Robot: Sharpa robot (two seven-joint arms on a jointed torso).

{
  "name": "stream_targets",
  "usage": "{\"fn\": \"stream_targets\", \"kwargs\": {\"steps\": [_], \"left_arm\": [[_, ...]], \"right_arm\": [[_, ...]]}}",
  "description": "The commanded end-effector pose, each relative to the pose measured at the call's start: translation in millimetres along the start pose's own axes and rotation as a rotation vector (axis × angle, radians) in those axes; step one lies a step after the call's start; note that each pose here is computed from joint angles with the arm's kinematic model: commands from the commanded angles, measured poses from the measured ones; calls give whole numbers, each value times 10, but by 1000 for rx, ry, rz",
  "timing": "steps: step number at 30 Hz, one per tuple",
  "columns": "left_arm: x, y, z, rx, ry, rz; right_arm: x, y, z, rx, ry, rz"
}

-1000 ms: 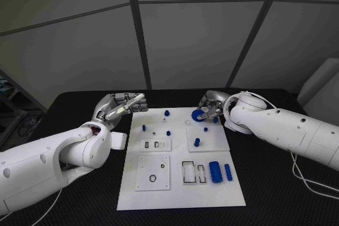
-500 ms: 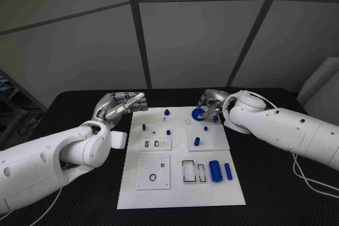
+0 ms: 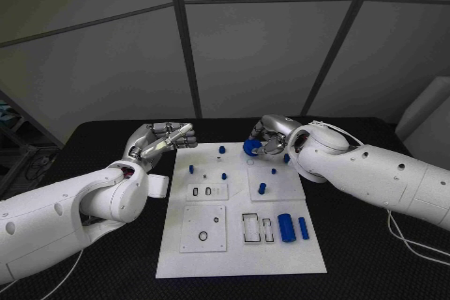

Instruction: Assemble the parts on the task board

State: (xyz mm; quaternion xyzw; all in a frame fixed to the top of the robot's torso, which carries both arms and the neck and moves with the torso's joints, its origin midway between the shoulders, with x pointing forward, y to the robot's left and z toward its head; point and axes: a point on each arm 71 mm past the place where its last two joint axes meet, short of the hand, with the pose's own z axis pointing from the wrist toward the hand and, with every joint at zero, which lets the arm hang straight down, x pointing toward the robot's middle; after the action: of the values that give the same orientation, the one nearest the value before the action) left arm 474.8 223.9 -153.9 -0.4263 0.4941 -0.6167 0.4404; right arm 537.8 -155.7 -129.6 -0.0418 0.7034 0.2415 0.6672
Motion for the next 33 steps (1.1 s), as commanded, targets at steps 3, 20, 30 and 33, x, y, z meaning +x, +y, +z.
{"fn": "stream_targets", "kwargs": {"steps": [3,20,30,33], "left_arm": [[23,-14,4,8,17,-3],[39,-11,11,7,21,-5],[50,-15,8,8,26,-8],[50,-15,7,8,26,-8]], "right_arm": [[-36,304,15,-98,-88,-48],[221,729,236,-156,-26,-59],[374,791,283,-159,23,-78],[418,796,290,-157,38,-85]]}}
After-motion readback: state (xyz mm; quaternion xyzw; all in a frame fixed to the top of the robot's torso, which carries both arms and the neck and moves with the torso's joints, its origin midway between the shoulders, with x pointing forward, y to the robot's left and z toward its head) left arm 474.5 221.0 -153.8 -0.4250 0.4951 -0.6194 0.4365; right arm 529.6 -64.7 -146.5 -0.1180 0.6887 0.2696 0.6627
